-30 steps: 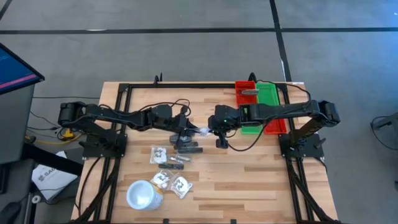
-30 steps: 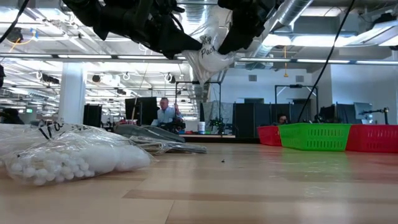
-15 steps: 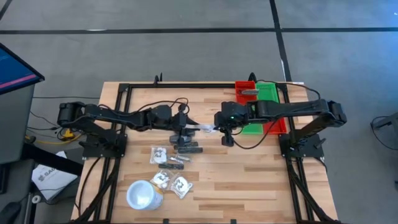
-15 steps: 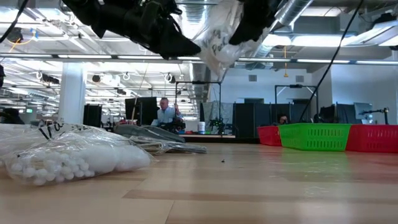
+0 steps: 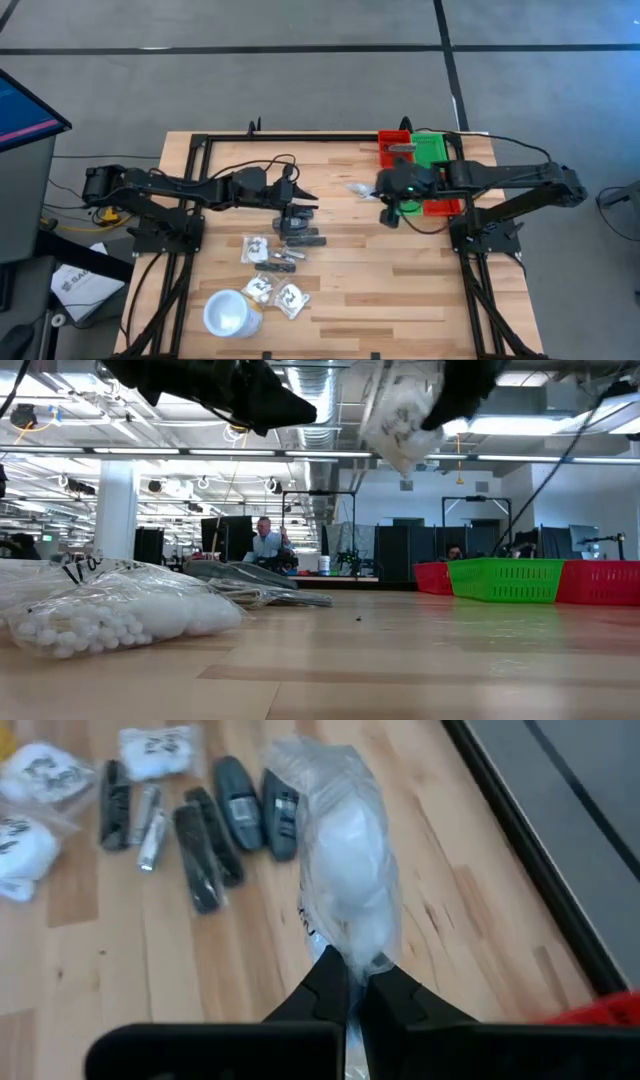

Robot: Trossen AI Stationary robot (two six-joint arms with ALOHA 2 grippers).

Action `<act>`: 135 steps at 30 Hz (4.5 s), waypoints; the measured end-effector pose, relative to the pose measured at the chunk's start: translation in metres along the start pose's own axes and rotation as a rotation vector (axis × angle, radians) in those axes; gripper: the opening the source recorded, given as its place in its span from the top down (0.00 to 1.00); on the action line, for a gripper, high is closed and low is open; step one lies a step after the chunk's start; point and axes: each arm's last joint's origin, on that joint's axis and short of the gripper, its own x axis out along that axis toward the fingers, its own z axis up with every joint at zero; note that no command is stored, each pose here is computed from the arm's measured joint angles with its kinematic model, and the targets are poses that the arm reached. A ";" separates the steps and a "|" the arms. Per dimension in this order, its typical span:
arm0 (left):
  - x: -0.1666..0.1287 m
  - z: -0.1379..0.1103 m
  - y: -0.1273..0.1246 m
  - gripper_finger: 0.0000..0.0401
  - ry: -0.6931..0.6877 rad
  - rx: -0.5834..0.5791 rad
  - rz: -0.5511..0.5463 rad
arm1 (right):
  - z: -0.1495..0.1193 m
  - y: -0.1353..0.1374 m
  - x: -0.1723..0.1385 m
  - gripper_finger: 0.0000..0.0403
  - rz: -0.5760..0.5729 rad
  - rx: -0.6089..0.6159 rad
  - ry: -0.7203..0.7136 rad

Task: Pick & Place Travel size toiletries
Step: Put the white cotton pack into the top green bin

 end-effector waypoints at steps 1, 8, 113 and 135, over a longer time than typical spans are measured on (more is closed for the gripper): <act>0.000 0.000 -0.001 0.78 -0.002 0.001 -0.003 | -0.008 -0.001 -0.001 1.00 0.000 0.017 -0.023; 0.001 0.000 -0.003 0.78 -0.003 -0.001 -0.011 | -0.059 -0.023 -0.019 1.00 -0.089 0.151 -0.124; 0.001 0.000 -0.004 0.78 -0.002 -0.005 -0.013 | -0.209 -0.139 0.073 0.83 -0.815 0.841 -0.172; 0.001 0.000 -0.004 0.78 -0.001 -0.023 -0.013 | -0.204 -0.132 0.076 0.49 -0.753 0.801 -0.182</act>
